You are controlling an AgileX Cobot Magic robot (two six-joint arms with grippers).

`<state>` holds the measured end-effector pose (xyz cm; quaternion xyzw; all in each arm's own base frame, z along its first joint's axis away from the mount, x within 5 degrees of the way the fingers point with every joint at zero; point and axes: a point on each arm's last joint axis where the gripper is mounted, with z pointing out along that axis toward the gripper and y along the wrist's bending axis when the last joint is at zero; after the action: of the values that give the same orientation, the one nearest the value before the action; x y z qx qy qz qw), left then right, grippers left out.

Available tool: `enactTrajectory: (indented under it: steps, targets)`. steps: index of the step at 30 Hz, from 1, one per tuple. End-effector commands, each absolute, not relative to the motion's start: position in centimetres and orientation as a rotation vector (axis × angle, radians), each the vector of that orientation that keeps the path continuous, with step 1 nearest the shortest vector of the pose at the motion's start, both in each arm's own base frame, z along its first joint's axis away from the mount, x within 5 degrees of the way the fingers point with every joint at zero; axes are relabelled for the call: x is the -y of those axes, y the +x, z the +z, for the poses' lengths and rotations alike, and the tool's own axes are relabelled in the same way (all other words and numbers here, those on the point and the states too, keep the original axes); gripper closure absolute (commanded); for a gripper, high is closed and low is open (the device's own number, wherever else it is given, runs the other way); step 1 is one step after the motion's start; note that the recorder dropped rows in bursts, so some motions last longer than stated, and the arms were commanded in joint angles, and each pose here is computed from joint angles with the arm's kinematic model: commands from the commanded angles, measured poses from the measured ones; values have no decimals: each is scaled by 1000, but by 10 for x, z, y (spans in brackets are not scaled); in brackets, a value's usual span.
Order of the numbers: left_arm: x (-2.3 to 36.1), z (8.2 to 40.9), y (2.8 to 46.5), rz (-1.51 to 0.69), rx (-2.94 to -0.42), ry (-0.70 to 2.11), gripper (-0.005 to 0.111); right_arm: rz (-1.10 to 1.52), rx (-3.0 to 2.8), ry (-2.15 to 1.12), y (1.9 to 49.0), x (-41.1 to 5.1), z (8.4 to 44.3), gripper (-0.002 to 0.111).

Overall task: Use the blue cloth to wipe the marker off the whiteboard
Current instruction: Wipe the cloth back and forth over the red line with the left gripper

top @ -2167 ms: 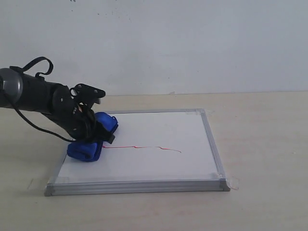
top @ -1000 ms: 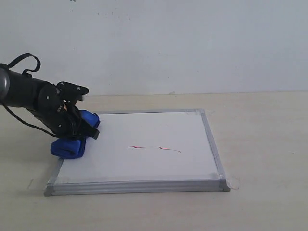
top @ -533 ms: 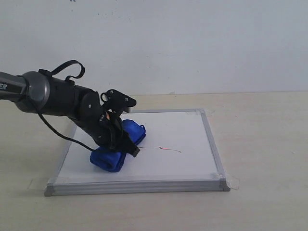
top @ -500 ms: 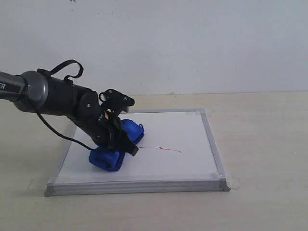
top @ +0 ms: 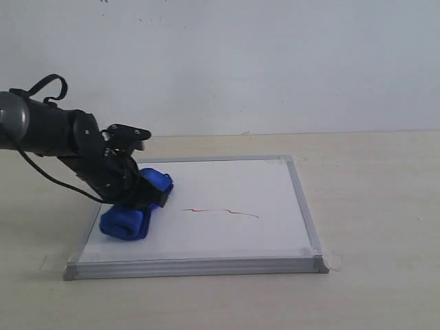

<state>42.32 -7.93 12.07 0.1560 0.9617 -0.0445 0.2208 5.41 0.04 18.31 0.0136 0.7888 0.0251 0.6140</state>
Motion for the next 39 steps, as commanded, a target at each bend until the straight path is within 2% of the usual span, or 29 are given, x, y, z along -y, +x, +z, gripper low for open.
enactTrajectory:
  steps: [1,6,16,19,22,24,26,29,32,33,35,37,39]
  targets:
    - [128,113,405,-284,-2672,643,103,47,-1807,34,54,0,184,108]
    - [126,115,409,-249,-2620,649,103,47,-1805,34,54,0,184,108]
    - [61,118,423,-218,-2667,447,103,47,-1805,34,54,0,184,108]
    - [84,118,418,-329,-2662,544,103,47,-1805,34,54,0,184,108]
    - [139,122,405,-498,-2578,710,103,47,-1805,34,54,0,184,108]
    - [158,121,396,-484,-2535,908,103,47,-1805,34,54,0,184,108]
    - [152,120,401,-407,-2534,867,103,47,-1805,34,54,0,184,108]
    - [114,121,417,-324,-2561,678,103,47,-1805,34,54,0,184,108]
    - [70,128,429,-345,-2623,479,103,47,-1805,34,54,0,184,108]
    - [66,128,429,-352,-2632,466,103,47,-1805,34,54,0,184,108]
    - [76,127,425,-392,-2652,497,103,47,-1805,34,54,0,184,108]
    - [111,126,412,-448,-2669,685,103,47,-1805,34,54,0,184,108]
    - [130,126,408,-438,-2641,753,103,47,-1805,34,54,0,184,108]
